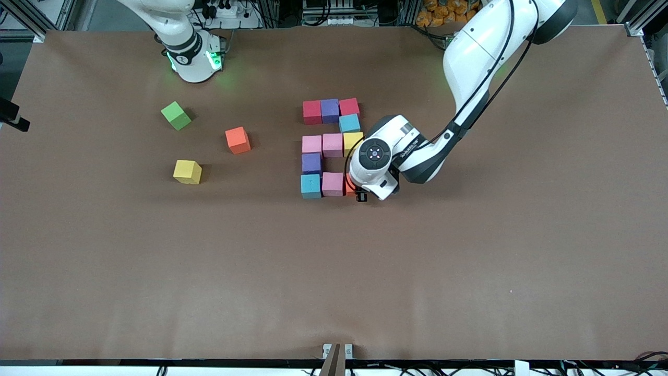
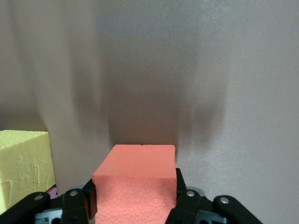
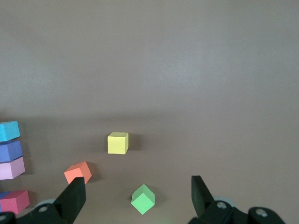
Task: Form number 2 with 11 blocks
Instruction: 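Lower the orange cube beside the pink cube with the left gripper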
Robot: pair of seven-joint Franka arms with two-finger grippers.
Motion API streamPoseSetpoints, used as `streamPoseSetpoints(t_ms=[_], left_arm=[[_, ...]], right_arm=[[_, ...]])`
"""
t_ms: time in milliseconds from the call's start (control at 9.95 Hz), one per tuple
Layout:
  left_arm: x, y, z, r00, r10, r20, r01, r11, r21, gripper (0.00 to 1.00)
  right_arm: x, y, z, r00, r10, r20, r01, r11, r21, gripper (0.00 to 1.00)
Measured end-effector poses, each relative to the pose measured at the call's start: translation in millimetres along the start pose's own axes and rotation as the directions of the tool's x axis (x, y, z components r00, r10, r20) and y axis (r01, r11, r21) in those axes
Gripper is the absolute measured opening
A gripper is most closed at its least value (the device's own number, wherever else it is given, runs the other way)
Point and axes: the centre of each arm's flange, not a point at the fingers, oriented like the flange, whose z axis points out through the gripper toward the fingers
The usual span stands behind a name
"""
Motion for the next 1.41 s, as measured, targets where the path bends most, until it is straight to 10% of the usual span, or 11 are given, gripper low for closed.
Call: streamPoseSetpoints(t_ms=[904,1206,1407], left_arm=[[-7.2,4.0,-0.1,1.000,0.001,0.011,-0.001,1.000,-0.006,0.56],[-9.1,3.8,-1.8,1.000,0.004,0.013,-0.003,1.000,-0.009,0.93],[-8.4,3.9,-5.4,1.000,0.003,-0.006,-0.003,1.000,0.004,1.00]], right_arm=[[4.5,-1.8,-3.5,0.999,-0.005,-0.039,0.004,1.000,-0.006,1.00],[4.5,-2.2,-3.5,0.999,-0.005,-0.039,0.005,1.000,-0.006,1.00],[4.6,-2.2,-3.5,0.999,-0.006,-0.039,0.005,1.000,-0.006,1.00]])
